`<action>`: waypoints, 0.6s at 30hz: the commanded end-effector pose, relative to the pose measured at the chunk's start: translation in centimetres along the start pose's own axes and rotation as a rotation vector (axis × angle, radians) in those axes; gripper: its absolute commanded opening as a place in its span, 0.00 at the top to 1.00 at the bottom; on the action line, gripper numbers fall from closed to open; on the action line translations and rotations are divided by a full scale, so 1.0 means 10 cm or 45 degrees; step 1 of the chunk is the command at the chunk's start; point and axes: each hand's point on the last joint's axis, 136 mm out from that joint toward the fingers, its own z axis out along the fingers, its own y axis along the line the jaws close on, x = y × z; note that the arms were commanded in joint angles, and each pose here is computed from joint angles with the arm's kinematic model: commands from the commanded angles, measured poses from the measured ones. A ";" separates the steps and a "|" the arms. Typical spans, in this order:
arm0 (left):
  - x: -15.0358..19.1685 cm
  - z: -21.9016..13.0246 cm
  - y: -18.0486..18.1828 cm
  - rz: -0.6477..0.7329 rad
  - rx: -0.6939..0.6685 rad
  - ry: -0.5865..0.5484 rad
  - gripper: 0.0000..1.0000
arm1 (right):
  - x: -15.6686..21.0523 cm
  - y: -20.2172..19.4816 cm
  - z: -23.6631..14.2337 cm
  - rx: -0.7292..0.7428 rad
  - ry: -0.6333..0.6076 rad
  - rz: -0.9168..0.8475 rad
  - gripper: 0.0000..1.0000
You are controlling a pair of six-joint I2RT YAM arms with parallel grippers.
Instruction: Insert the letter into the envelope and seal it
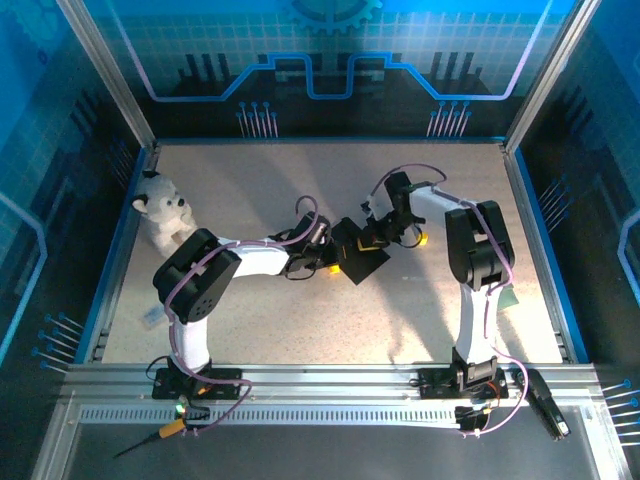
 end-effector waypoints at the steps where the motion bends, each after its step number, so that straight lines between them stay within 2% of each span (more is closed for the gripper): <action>1: 0.11 0.07 0.13 0.036 -0.047 0.078 1.00 | 0.07 -0.01 0.15 -0.006 0.031 0.018 1.00; 9: 0.08 0.02 0.08 0.128 -0.033 0.119 1.00 | 0.26 -0.22 0.24 0.132 0.065 0.075 1.00; 18: 0.06 -0.04 0.03 0.239 -0.025 0.166 1.00 | 0.08 -0.01 -0.01 -0.022 -0.062 0.095 1.00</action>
